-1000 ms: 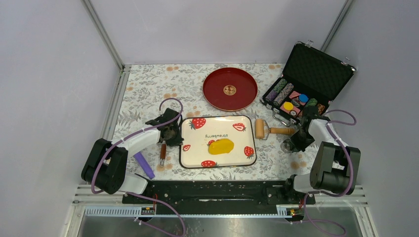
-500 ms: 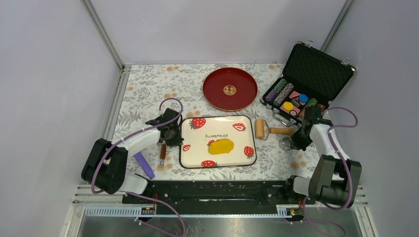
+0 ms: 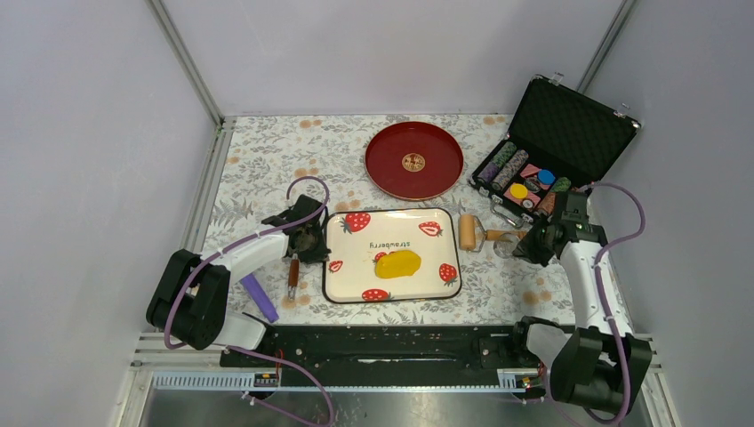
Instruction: Roll out the dumpling wrappers from the dough
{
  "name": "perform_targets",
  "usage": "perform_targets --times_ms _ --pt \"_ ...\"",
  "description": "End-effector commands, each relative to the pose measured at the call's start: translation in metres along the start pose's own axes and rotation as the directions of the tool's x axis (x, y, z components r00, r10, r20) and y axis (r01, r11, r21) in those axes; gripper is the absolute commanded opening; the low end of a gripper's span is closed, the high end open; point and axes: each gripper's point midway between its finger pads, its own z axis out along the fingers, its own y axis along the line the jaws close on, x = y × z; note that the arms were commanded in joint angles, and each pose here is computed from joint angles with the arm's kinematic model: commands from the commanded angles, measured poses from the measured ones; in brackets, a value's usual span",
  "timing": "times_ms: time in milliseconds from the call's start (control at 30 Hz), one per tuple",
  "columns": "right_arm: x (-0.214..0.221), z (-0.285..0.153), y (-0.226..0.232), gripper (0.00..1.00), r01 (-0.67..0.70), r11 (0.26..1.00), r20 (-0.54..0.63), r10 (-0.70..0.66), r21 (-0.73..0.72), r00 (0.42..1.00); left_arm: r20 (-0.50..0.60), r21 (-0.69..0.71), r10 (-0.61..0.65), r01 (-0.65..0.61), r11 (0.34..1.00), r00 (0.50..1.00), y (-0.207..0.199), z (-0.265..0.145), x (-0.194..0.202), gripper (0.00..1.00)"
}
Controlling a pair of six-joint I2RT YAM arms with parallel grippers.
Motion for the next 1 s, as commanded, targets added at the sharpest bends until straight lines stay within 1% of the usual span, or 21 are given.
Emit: perform_targets --times_ms 0,200,333,500,667,767,967 --pt "0.012 -0.013 0.032 0.02 0.112 0.989 -0.061 -0.118 -0.092 0.991 -0.043 -0.183 0.044 -0.051 0.982 0.998 0.044 0.007 0.015 0.00" --pt "0.043 -0.015 0.070 0.02 0.267 0.956 -0.114 -0.281 -0.120 0.953 -0.044 -0.183 0.044 -0.051 0.982 0.998 0.044 0.007 0.016 0.00" --pt "0.062 -0.015 0.094 0.02 0.341 0.929 -0.131 -0.359 -0.141 0.924 -0.046 -0.183 0.044 -0.051 0.982 0.998 0.044 0.007 0.016 0.00" --pt "0.089 -0.013 0.130 0.00 0.386 0.901 -0.131 -0.415 -0.198 0.900 -0.043 -0.184 0.041 -0.048 0.982 0.998 0.044 0.007 0.016 0.00" --pt "0.120 -0.008 0.162 0.00 0.450 0.862 -0.154 -0.490 -0.232 0.858 -0.042 -0.184 0.041 -0.048 0.982 0.998 0.044 0.007 0.016 0.00" --pt "0.141 -0.004 0.178 0.00 0.503 0.832 -0.160 -0.543 -0.232 0.824 -0.042 -0.183 0.042 -0.049 0.982 0.998 0.044 0.007 0.016 0.00" --pt "0.168 0.008 0.199 0.00 0.553 0.802 -0.165 -0.591 -0.226 0.789 -0.044 -0.183 0.042 -0.050 0.982 0.998 0.044 0.007 0.016 0.00"
